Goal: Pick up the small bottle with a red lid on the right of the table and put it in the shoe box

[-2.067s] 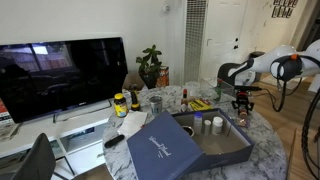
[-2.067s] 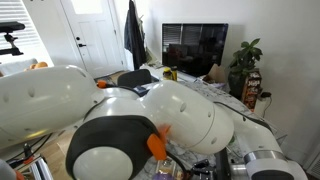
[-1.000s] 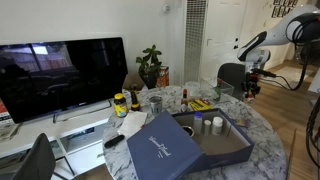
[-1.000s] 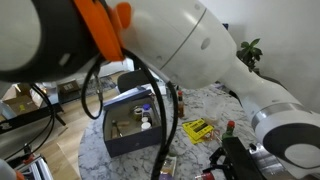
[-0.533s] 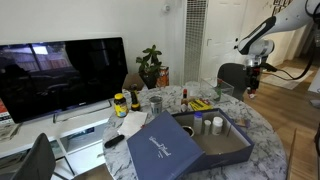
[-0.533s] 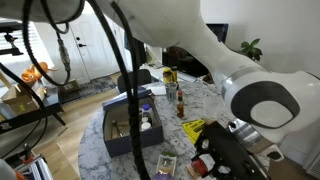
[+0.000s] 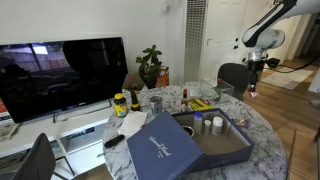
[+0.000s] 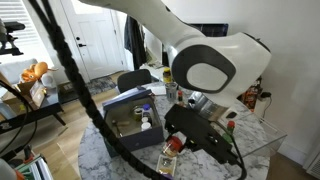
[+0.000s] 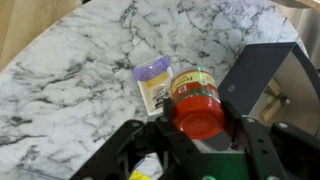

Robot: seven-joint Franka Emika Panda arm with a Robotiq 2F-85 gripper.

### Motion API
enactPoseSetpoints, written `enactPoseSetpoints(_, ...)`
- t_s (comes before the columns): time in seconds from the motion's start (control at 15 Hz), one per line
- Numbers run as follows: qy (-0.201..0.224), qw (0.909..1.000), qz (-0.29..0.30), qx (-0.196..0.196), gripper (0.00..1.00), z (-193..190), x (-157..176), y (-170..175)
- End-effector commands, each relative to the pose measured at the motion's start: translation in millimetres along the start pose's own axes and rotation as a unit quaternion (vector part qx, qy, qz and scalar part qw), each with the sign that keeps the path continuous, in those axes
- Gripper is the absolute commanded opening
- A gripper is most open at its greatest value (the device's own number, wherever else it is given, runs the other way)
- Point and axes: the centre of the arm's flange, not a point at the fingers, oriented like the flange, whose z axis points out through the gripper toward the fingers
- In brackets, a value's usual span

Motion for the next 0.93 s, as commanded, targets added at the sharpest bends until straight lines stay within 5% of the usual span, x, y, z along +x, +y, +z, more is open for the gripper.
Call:
enactPoseSetpoints(0.0,0.031,0.9952,-0.089,-0.027,0.24,13.6,-36.2,-81.3)
enactPoseSetpoints(0.07,0.008,0.9988,-0.047,-0.011,0.49,3.1,-4.4,-32.5)
enactPoseSetpoints(0.4,0.020,0.9963,-0.081,-0.023,0.49,4.1,-17.6,-67.6)
enactPoseSetpoints(0.47,0.021,0.9962,-0.081,-0.023,0.24,4.1,-18.1,-67.1)
enactPoseSetpoints(0.53,0.021,0.9950,-0.092,-0.034,0.24,9.3,-14.3,-75.8)
enactPoseSetpoints(0.87,-0.009,0.9689,-0.244,-0.039,0.24,66.2,10.1,-179.8)
